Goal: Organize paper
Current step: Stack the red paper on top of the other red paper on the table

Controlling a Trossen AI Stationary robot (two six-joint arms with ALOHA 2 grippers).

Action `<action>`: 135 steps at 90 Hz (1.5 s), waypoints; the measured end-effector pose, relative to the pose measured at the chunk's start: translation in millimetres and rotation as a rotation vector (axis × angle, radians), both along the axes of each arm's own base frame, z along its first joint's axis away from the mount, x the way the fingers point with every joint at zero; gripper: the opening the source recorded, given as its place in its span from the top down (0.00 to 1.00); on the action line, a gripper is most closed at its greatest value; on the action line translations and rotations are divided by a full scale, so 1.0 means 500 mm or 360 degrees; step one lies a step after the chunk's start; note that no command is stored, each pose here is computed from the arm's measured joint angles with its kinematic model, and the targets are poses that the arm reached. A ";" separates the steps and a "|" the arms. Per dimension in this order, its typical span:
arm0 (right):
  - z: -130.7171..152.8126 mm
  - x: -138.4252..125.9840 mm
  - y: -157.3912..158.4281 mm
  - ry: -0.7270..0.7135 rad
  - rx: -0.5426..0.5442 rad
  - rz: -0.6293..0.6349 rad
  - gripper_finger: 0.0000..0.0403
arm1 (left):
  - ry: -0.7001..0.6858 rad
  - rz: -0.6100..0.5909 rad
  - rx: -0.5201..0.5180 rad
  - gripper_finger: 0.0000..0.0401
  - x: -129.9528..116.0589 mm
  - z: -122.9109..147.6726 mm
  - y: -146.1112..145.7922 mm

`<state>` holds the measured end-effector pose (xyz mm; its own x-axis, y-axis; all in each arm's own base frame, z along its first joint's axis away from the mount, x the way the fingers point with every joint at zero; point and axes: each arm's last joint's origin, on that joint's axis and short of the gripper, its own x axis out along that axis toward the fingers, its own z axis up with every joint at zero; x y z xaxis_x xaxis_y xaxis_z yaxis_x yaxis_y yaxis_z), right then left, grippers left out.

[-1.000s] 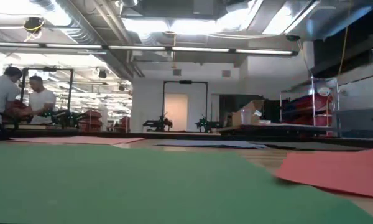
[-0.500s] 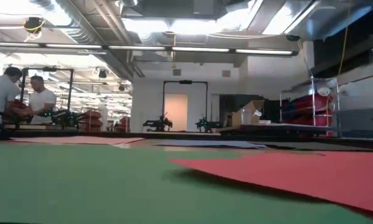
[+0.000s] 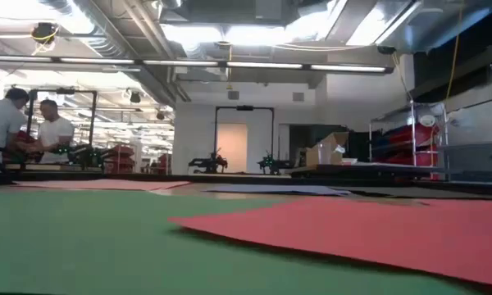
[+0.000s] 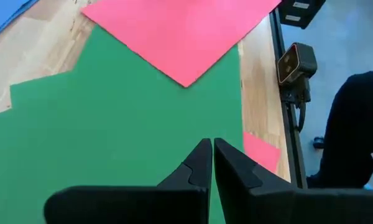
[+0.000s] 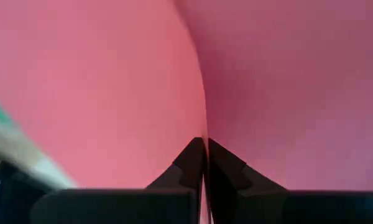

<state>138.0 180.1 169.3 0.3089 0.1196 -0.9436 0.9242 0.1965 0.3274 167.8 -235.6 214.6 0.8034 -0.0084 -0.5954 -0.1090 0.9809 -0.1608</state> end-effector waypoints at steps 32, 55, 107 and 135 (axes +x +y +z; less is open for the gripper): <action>-0.016 0.007 0.023 0.0057 -0.0113 0.0024 1.00 | 0.0011 0.0012 0.0000 1.00 0.002 -0.007 -0.002; 0.002 0.023 0.028 -0.0099 -0.0244 -0.0019 1.00 | 0.0020 0.0025 0.0009 1.00 0.004 -0.012 -0.002; 0.024 0.069 -0.034 -0.0430 -0.0775 -0.0276 1.00 | 0.0080 0.0106 0.0029 1.00 0.007 -0.028 0.005; 0.144 0.072 -0.051 -0.0448 -0.1231 -0.0245 1.00 | 0.0077 0.0129 0.0026 1.00 0.016 -0.029 0.009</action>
